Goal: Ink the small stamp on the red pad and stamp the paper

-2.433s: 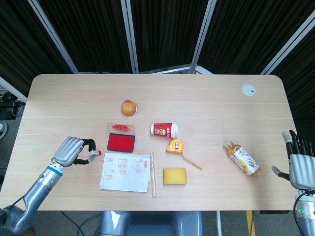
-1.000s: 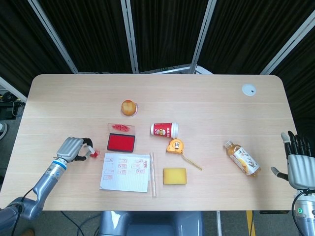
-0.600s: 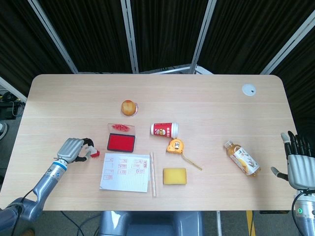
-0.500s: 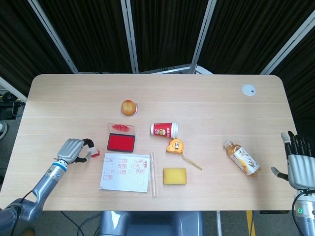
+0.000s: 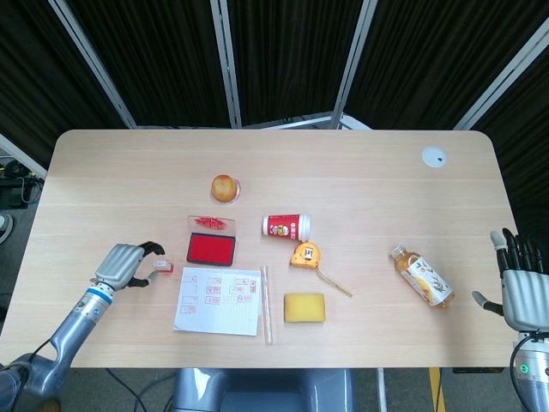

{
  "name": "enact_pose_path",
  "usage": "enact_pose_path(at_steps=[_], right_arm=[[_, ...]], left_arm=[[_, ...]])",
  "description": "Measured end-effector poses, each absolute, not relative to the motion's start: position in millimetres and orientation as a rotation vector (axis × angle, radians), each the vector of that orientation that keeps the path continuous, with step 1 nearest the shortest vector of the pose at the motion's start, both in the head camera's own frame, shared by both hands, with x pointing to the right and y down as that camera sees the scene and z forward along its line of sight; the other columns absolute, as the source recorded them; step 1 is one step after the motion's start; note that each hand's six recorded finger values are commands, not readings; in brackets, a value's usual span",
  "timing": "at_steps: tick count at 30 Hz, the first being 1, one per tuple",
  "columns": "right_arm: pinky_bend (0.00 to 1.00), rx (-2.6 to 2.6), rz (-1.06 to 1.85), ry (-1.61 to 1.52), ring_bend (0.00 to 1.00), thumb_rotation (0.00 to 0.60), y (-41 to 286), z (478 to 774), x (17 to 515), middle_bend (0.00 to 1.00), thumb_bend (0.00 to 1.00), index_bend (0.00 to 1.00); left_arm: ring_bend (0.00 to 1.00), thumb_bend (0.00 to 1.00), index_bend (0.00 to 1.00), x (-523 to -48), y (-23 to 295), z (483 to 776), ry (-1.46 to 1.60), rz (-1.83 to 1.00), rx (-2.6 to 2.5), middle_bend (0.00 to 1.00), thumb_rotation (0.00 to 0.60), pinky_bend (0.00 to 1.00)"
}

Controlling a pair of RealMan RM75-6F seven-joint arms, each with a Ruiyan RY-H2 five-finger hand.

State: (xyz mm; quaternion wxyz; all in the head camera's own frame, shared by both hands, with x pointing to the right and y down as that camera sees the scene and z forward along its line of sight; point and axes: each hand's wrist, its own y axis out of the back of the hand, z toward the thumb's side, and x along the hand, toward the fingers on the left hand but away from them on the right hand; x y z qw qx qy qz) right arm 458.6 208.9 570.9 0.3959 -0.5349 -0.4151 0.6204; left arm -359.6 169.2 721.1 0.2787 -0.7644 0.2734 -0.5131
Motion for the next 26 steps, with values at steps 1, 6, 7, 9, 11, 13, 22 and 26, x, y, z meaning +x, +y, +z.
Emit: enact_pose_path(at_steps=[1,6,7,9,11,13,22,26], right_arm=[[0.0,-1.357,1.57,-1.054,0.0,0.6,209,570,458,0.0,0.0,0.0],[0.0,-1.366,1.554,-1.068,0.0,0.6,209,566,457,0.0,0.0,0.0],[0.0,-1.369,1.547,-1.073,0.0,0.6,209,565,456,0.0,0.0,0.0],[0.0,-1.38,1.531,-1.086,0.0,0.6,209,562,455,0.0,0.0,0.0],[0.0,-1.396,1.516,-1.094,0.0,0.6,209,559,453,0.0,0.0,0.0],[0.0,-1.412,1.502,-1.097,0.0,0.6,208,557,451,0.0,0.0,0.0],[0.0,-1.439,1.461,-1.091,0.0,0.6,205,553,443,0.0,0.0,0.0],[0.0,-1.443,1.458,-1.081,0.0,0.6,204,553,440,0.0,0.0,0.0]], left_arm=[[0.81,0.26,0.31,-361,168,717,0.749,-1.366,-2.043,0.31,0.6,0.87],[0.56,0.04,0.28,-369,157,685,0.894,-1.277,-1.957,0.19,0.6,0.65],[0.45,0.01,0.25,-371,156,677,0.929,-1.256,-1.939,0.13,0.6,0.52],[0.28,0.0,0.19,-377,153,656,1.019,-1.205,-1.892,0.04,0.6,0.26],[0.1,0.0,0.08,-382,154,636,1.091,-1.168,-1.853,0.0,0.6,0.04],[0.01,0.0,0.01,-386,159,616,1.148,-1.153,-1.823,0.0,0.6,0.0],[0.0,0.0,0.0,-409,190,567,1.122,-1.31,-1.658,0.0,0.6,0.0],[0.0,0.0,0.0,-413,191,566,1.124,-1.32,-1.66,0.0,0.6,0.0]])
